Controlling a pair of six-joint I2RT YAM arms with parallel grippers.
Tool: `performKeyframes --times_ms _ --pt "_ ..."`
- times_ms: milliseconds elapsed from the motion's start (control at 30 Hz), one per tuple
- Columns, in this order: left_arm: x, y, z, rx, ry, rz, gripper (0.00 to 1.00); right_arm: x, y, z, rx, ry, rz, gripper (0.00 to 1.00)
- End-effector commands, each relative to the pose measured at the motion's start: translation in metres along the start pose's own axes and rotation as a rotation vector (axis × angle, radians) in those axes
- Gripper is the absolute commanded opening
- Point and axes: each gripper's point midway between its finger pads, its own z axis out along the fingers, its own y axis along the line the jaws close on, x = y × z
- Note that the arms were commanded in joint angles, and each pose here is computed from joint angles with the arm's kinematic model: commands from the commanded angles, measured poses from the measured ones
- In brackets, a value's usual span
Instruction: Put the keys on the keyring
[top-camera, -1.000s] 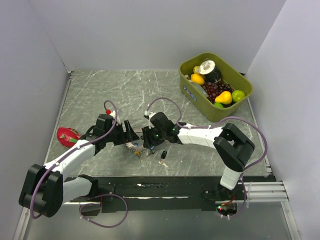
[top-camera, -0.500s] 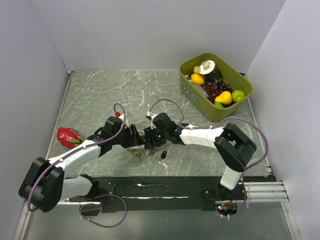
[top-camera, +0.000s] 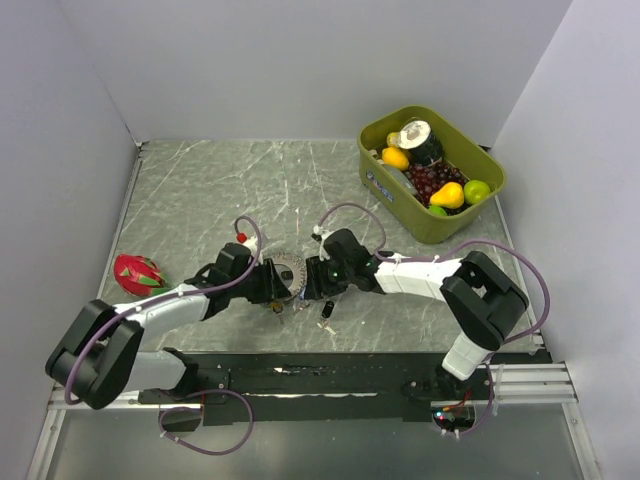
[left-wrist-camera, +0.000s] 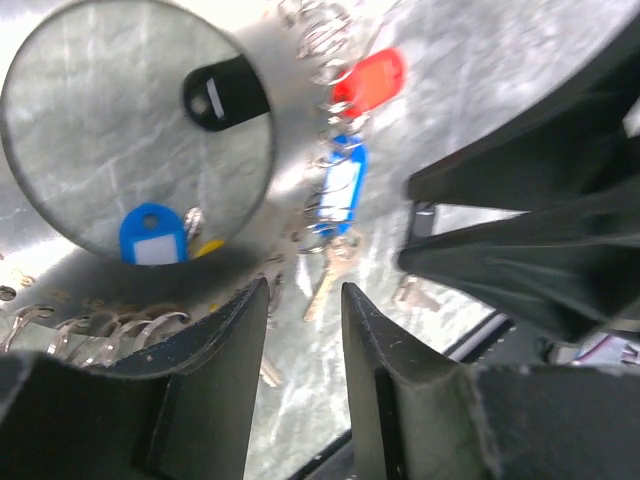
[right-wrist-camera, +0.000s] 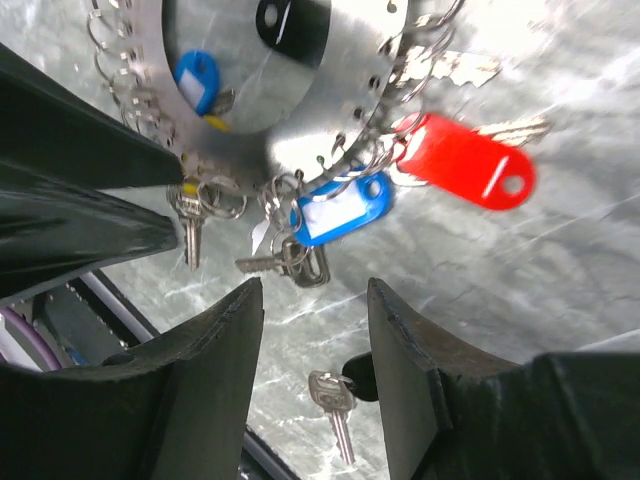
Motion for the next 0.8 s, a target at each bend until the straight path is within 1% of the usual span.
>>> performKeyframes --times_ms 0,133,367,500,567,667,700,767 --pt "-0.002 0.0 0.008 0.028 -0.026 0.034 0.41 -0.028 0.018 -0.017 -0.063 -0.105 -0.024 0.53" --pt "0.004 0.005 0.01 0.023 -0.018 0.03 0.36 -0.032 0.016 -0.021 -0.063 -0.121 -0.014 0.53" --pt "0.015 0.017 0.014 -0.01 0.009 0.029 0.32 -0.033 0.01 -0.026 -0.057 -0.13 -0.01 0.54" --pt "0.018 0.018 0.017 -0.012 0.021 0.03 0.18 -0.035 0.009 -0.028 -0.055 -0.139 -0.009 0.54" --pt "0.02 0.018 0.019 -0.016 0.03 0.036 0.15 -0.035 0.008 -0.028 -0.052 -0.137 -0.009 0.54" --pt "0.019 0.018 0.02 -0.021 0.034 0.052 0.07 -0.037 0.009 -0.03 -0.053 -0.144 -0.01 0.54" --pt "0.018 0.017 0.019 -0.023 0.035 0.063 0.02 -0.037 0.009 -0.031 -0.054 -0.143 -0.011 0.54" --pt "0.013 0.016 0.018 -0.034 0.03 0.086 0.01 -0.037 0.01 -0.032 -0.059 -0.146 -0.015 0.54"
